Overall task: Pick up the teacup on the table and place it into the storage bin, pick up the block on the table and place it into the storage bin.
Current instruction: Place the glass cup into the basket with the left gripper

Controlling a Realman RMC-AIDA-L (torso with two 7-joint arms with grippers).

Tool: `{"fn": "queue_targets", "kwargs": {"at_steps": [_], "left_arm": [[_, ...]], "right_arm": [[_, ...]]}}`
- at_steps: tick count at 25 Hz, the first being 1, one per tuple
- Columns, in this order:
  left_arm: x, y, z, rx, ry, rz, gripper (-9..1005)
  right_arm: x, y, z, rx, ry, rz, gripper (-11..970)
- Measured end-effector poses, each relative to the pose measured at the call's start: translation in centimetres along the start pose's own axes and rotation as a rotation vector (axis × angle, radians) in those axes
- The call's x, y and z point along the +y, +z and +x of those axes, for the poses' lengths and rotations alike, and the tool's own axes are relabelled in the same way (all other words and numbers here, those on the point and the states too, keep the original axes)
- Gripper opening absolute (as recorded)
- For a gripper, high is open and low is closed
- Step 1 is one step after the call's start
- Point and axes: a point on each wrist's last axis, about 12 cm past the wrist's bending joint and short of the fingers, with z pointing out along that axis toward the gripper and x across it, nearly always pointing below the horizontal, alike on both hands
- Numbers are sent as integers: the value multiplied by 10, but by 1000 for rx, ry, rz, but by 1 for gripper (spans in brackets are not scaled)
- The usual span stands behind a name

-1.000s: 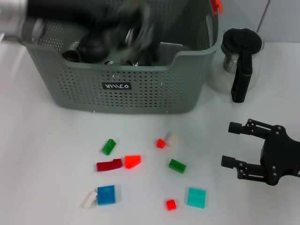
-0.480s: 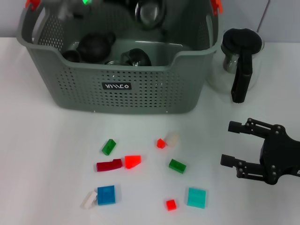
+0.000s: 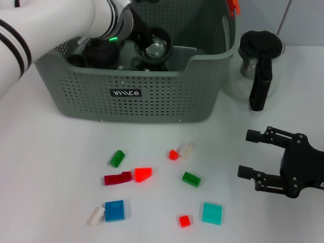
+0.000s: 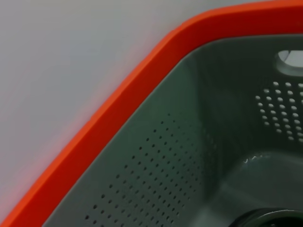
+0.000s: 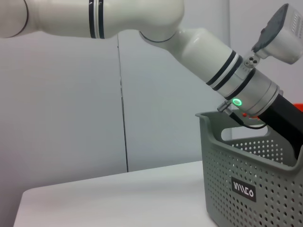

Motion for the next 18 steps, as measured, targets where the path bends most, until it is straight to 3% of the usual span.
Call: {"fn": "queue_targets", "kwargs": {"at_steps": [12, 18], "left_arm": [[-3, 2, 4, 32, 0, 10, 46], [4, -5, 3, 30, -37, 10, 190]], "right_arm": [[0, 0, 0, 2, -1, 0, 822], [1, -1, 2, 5, 5, 3, 824]]}}
